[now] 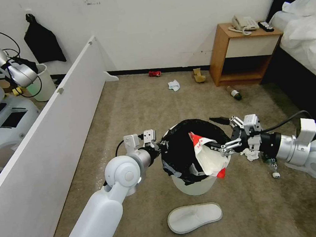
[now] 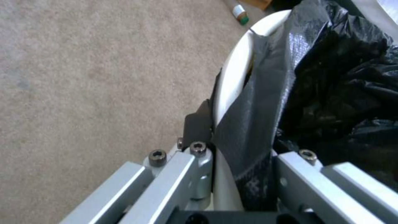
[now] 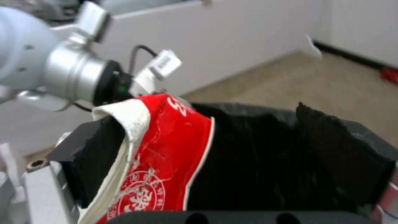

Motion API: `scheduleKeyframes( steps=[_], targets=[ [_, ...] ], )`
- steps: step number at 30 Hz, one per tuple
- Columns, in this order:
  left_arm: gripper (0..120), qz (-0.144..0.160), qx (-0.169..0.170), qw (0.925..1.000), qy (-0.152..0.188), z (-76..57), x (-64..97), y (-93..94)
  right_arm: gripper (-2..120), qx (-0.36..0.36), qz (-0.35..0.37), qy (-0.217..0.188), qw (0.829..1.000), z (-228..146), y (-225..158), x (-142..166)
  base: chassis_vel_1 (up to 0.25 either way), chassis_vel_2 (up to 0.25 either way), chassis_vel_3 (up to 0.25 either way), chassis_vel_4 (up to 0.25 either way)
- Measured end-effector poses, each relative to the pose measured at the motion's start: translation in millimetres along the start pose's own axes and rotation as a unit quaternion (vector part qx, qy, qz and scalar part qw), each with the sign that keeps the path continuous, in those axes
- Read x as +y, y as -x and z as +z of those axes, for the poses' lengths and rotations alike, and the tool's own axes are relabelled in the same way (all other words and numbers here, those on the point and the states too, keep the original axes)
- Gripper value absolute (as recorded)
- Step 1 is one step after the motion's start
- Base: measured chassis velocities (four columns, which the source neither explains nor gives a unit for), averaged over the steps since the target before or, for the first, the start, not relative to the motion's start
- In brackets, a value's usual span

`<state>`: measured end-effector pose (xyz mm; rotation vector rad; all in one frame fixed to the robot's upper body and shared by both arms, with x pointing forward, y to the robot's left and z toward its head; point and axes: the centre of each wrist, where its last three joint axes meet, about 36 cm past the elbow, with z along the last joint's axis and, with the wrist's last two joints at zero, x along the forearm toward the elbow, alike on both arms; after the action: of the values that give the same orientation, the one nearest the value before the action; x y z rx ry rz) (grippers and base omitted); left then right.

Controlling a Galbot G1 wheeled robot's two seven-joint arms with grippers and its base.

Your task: Pick up the trash bin and place the garbage on the floor into it.

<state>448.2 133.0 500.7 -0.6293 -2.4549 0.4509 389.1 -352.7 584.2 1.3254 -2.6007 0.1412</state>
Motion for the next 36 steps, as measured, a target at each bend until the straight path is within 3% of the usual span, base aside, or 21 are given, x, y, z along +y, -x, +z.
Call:
scheduleKeyframes(
  steps=[3, 23, 28, 36],
  targets=[
    [4, -0.003, -0.003, 1.0000, 0.001, -1.7, 3.4, -1.6, 100, 0.017, 0.037, 0.017, 0.999, -8.4, 2.0, 7.4, 0.000, 0.000, 0.000, 0.000],
    [4, 0.000, -0.004, 1.0000, 0.000, 0.2, 2.8, 0.6, 100, 0.009, 0.071, 0.053, 0.996, -18.9, 2.2, 7.0, 0.000, 0.000, 0.000, 0.000],
    [4, 0.001, -0.005, 1.0000, 0.000, 2.3, 0.3, 3.0, 100, 0.042, 0.086, 0.138, 0.986, -37.3, 4.8, 16.5, 0.000, 0.000, 0.000, 0.000],
    [4, 0.001, -0.004, 1.0000, 0.000, 4.3, -0.3, 3.3, 100, 0.056, 0.105, 0.177, 0.977, -43.9, 5.8, 18.9, 0.000, 0.000, 0.000, 0.000]
  ],
)
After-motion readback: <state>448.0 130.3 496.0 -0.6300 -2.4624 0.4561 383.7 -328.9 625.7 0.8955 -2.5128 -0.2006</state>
